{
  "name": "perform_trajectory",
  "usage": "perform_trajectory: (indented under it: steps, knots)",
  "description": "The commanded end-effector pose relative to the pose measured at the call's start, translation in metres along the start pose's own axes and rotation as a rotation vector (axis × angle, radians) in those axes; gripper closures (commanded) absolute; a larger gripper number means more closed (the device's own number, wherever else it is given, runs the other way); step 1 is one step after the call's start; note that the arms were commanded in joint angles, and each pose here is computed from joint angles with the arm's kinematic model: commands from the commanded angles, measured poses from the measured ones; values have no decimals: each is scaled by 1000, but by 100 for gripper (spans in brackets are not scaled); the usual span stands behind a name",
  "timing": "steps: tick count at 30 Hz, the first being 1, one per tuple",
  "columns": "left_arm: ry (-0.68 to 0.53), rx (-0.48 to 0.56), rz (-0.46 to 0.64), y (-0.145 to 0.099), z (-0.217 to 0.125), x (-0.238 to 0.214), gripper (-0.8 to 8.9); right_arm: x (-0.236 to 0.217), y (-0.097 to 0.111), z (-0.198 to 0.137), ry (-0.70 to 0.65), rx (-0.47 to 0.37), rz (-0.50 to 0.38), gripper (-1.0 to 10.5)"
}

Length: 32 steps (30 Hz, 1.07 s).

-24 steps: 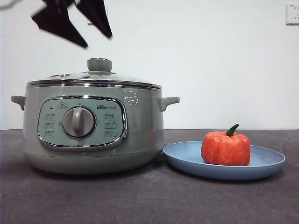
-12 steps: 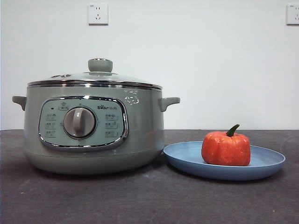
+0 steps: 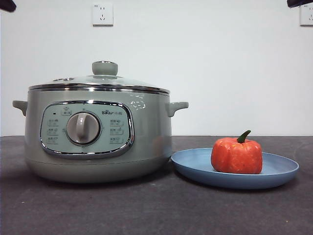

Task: Take the pumpkin out from the steamer,put the pumpkin in the blue plate,close the lid

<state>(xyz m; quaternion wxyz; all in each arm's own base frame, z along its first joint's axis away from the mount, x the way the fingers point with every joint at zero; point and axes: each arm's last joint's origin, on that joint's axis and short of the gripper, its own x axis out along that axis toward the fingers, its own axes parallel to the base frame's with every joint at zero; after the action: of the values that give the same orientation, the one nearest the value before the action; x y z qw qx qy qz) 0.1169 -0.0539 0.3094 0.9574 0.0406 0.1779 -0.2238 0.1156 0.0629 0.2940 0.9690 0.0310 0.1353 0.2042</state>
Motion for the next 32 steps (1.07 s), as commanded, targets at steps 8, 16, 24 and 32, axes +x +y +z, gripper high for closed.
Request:
perform_trajectory:
  steps: [8,16,24,32]
  knots:
    - [1,-14,3,0,2,0,817,1,0,-1,-1,34,-2,958]
    - [6,-14,1,0,2,1,817,1,0,-1,-1,34,-1,958]
    - [-87,15,64,5,-8,-38,817,1,0,-1,-1,34,-1,958]
    - [-249,-44,268,14,-60,-54,817,1,0,-1,-1,34,-1,958]
